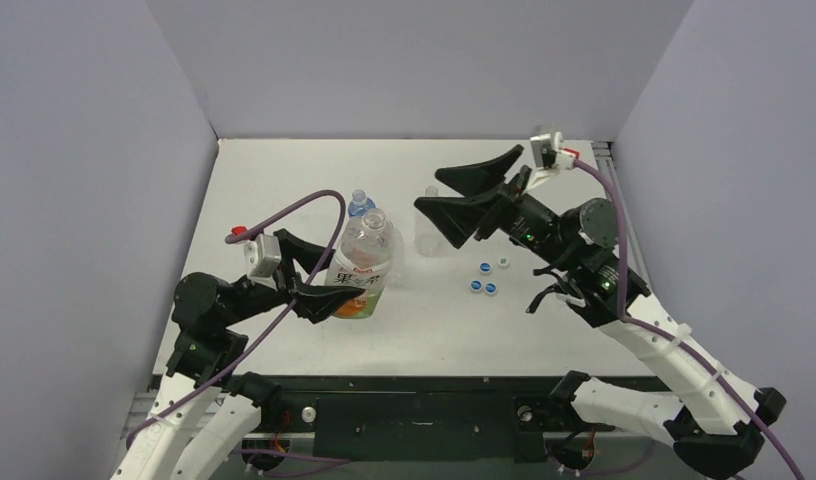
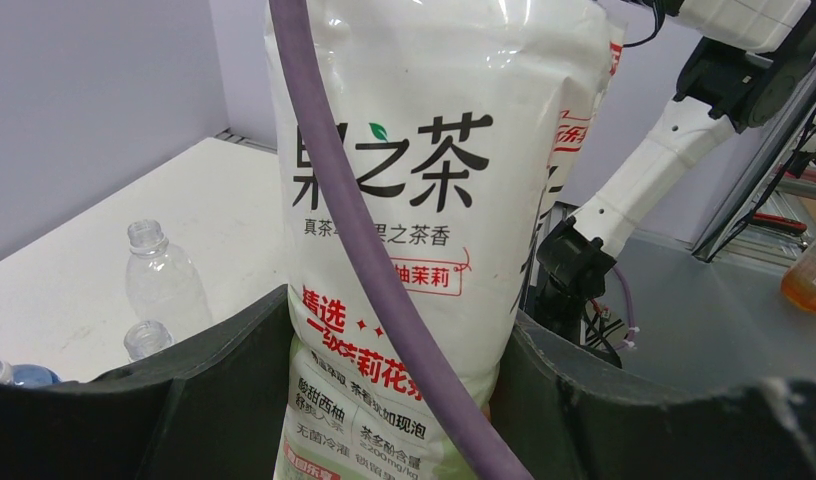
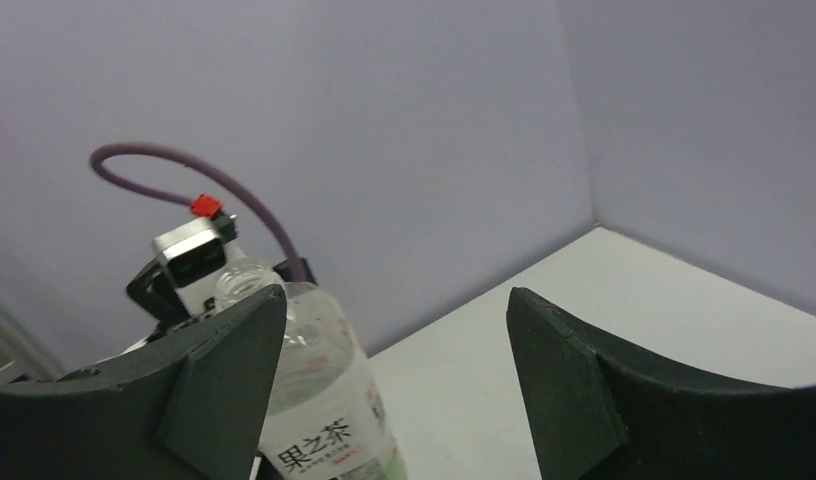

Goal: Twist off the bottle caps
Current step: Place the plastic bottle at the center of the board.

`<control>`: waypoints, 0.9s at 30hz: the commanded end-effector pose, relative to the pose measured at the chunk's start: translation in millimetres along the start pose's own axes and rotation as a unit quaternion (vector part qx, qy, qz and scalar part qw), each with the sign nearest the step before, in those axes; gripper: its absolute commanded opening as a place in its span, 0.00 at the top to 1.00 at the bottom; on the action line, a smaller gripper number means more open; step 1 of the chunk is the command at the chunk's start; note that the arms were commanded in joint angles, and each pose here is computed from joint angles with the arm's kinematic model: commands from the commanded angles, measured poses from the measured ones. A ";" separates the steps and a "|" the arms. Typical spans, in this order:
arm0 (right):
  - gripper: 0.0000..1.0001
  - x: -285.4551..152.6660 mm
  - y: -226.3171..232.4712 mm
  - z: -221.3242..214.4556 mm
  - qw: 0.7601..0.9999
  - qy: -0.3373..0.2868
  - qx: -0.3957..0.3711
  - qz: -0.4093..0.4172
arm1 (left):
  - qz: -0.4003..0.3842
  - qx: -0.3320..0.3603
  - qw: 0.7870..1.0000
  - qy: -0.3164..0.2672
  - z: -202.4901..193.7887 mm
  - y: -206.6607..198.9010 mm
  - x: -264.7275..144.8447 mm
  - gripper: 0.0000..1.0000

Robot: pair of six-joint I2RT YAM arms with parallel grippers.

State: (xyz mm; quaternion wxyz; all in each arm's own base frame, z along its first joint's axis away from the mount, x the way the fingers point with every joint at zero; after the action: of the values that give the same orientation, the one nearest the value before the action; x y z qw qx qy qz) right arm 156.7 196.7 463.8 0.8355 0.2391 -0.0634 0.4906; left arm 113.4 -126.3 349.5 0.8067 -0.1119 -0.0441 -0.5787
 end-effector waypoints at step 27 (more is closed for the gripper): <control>1.00 59.2 37.3 -45.0 0.986 0.124 -0.045 0.106 | 0.044 -0.011 0.999 -0.007 8.2 9.1 4.8 0.01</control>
State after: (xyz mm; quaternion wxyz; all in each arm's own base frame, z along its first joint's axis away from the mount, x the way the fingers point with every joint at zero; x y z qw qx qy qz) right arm 142.9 283.5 462.3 0.7598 0.1706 -0.0096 0.6274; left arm 122.1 -128.8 340.3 0.8151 -0.1233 -0.0141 -0.5659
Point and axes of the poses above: each gripper's point midway between its finger pads, its own x axis out along the fingers, its own y axis along the line the jaws close on, z = x × y, the point moved 9 cm from there along -x, back along the fingers
